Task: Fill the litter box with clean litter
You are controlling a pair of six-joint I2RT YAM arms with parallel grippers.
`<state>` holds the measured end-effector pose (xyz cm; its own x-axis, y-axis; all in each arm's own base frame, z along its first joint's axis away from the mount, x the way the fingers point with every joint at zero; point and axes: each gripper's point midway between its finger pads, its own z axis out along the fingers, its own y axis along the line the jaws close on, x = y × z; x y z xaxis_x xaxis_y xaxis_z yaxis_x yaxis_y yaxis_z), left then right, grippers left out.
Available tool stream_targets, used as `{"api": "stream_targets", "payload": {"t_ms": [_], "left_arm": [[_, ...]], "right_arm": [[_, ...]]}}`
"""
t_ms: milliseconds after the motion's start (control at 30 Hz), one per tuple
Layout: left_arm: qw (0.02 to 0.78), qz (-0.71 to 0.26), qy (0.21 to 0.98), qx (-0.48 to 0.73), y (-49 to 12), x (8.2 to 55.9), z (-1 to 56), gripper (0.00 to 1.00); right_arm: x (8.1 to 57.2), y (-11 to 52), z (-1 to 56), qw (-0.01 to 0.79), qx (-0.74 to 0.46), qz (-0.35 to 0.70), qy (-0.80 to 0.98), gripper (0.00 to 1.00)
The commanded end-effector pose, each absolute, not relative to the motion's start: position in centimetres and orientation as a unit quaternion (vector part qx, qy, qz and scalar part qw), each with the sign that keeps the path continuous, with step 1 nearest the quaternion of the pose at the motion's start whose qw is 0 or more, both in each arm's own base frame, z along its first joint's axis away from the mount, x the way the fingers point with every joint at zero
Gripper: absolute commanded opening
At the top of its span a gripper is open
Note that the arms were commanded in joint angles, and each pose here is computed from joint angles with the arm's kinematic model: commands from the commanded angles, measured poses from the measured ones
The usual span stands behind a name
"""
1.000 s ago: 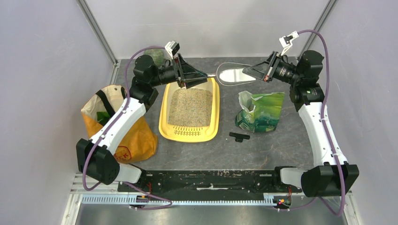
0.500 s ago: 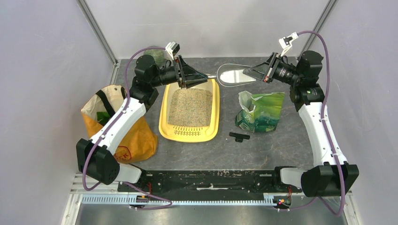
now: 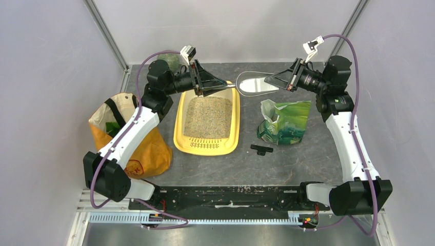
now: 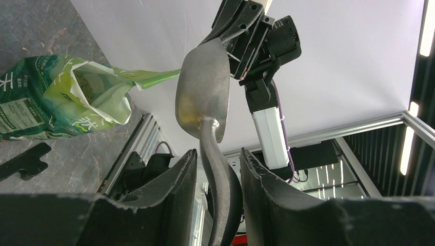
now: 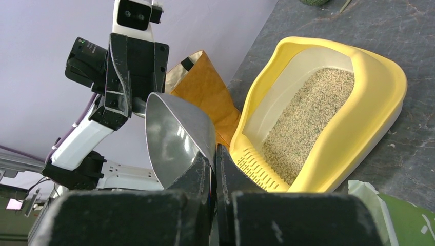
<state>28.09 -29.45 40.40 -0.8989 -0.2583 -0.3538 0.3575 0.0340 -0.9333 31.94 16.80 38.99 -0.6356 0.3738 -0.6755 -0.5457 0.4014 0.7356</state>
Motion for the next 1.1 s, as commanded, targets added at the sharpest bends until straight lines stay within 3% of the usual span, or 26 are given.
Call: {"api": "stream_targets", "payload": {"t_ms": [0, 333, 467, 600, 667, 733, 767, 867, 933, 1067], "left_arm": [[0.259, -0.698, 0.664, 0.067, -29.4, 27.6, 42.6, 0.44], [0.254, -0.696, 0.667, 0.083, -29.8, 26.9, 42.4, 0.40], [0.252, -0.693, 0.670, 0.086, -30.0, 26.7, 42.2, 0.31], [0.251, -0.691, 0.672, 0.089, -30.2, 26.6, 42.0, 0.29], [0.251, -0.690, 0.673, 0.089, -30.2, 26.7, 41.9, 0.21], [0.251, -0.690, 0.673, 0.088, -30.1, 26.6, 41.9, 0.04], [0.251, -0.691, 0.672, 0.088, -30.1, 26.6, 42.0, 0.02], [0.252, -0.698, 0.665, 0.084, -30.0, 26.6, 42.5, 0.02], [0.254, -0.699, 0.663, 0.083, -29.9, 26.8, 42.6, 0.02], [0.255, -0.694, 0.668, 0.082, -29.7, 27.1, 42.3, 0.02]], "right_arm": [[30.9, 17.1, 40.6, 0.439, -0.086, 0.548, 0.707, 0.00], [31.1, 17.2, 40.2, 0.436, -0.086, 0.545, 0.711, 0.00], [30.9, 17.3, 40.0, 0.432, -0.090, 0.543, 0.715, 0.00], [31.0, 17.3, 40.1, 0.434, -0.091, 0.540, 0.716, 0.00], [31.0, 17.3, 40.1, 0.434, -0.092, 0.540, 0.715, 0.00], [30.9, 17.3, 40.2, 0.435, -0.094, 0.540, 0.715, 0.00], [30.9, 17.3, 40.3, 0.436, -0.098, 0.539, 0.714, 0.03], [30.8, 17.2, 40.6, 0.444, -0.114, 0.531, 0.713, 0.45], [30.9, 16.7, 41.1, 0.453, -0.120, 0.520, 0.714, 0.65], [31.8, 13.9, 42.0, 0.477, -0.116, 0.493, 0.718, 0.75]]}}
